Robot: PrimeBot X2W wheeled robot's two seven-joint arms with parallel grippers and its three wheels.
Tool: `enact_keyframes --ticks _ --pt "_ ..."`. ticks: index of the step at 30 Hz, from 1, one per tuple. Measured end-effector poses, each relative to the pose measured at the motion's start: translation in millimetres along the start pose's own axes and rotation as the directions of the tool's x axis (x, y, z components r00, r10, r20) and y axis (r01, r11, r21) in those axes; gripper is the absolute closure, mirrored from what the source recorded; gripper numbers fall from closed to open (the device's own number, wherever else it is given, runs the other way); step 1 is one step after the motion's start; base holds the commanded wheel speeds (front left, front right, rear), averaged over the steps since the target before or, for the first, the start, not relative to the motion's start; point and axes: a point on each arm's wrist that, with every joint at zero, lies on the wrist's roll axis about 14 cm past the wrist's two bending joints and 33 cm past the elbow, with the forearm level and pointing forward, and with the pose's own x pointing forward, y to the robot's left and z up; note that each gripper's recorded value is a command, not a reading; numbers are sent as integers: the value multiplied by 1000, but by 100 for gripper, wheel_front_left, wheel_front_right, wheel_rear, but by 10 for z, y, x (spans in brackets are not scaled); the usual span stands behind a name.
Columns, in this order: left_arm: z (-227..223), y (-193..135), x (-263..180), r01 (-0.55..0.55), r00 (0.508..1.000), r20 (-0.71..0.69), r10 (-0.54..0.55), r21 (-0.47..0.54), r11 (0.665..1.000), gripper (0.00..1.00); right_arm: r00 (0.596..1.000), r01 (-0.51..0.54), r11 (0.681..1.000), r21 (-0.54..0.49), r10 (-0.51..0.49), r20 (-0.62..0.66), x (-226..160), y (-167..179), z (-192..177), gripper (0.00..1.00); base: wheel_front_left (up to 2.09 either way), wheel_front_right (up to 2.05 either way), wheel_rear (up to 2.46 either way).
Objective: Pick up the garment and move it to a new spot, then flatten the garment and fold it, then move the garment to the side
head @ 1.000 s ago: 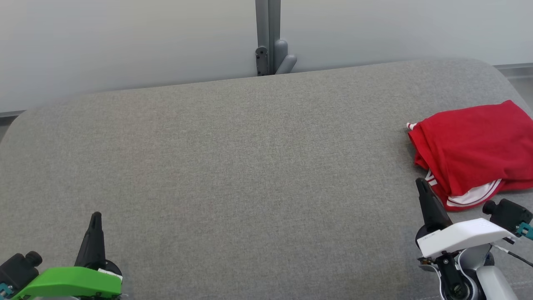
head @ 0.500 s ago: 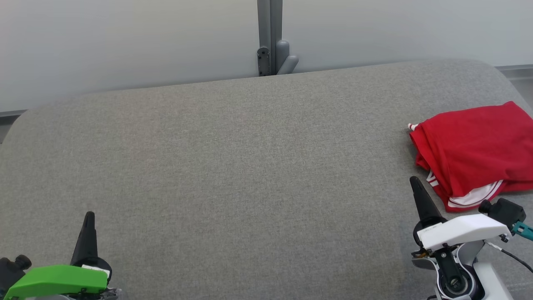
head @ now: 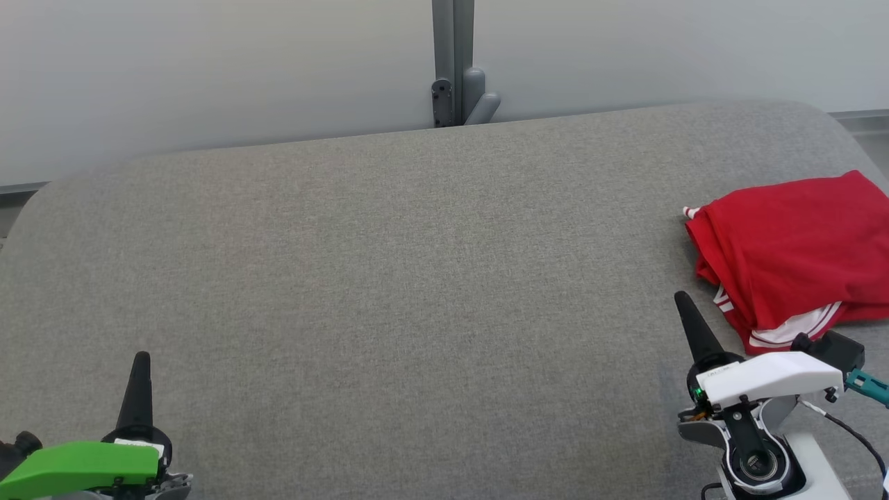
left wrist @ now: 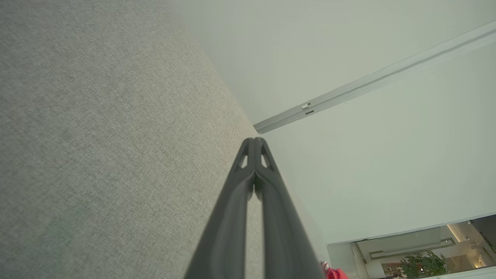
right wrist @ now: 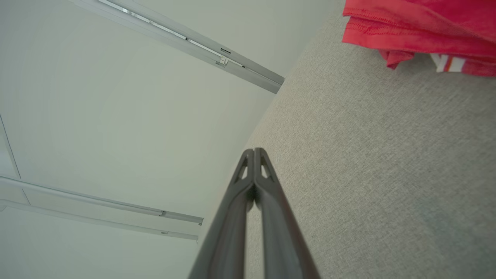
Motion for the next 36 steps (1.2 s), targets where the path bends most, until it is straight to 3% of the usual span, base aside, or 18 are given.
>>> enact_keyframes --ticks 21,36 --pt "104 39 9 9 999 34 -3 -193 981 100 1000 4 981 195 -1 -15 82 18 -73 100 0 0 0" --pt "172 41 15 32 998 61 -14 -317 948 100 1000 5 950 312 2 -22 137 42 -119 100 0 0 0"
